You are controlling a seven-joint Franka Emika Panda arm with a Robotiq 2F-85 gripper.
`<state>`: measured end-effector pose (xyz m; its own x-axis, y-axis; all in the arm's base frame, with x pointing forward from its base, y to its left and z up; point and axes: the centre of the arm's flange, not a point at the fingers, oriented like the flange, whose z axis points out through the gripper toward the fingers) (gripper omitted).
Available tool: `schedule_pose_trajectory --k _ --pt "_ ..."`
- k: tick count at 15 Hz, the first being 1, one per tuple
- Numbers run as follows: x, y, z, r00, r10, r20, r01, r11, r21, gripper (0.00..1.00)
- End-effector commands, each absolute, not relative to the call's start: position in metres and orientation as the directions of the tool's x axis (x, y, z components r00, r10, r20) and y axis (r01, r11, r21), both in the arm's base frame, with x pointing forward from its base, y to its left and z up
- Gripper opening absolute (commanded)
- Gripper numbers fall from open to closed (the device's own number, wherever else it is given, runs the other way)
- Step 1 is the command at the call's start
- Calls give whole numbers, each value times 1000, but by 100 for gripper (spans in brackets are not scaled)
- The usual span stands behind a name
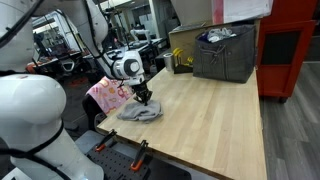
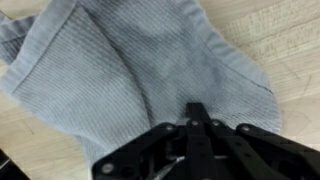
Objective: Remove the grey cloth from the chair and then put it on the table
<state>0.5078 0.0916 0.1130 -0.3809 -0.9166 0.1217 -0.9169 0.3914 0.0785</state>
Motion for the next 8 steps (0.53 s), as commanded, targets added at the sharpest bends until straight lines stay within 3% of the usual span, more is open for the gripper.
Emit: schedule_pose_trajectory --k 1,8 --pt "524 111 93 -434 -879 199 -896 443 0 0" --pt "579 80 85 -398 -857 328 -915 398 -71 0"
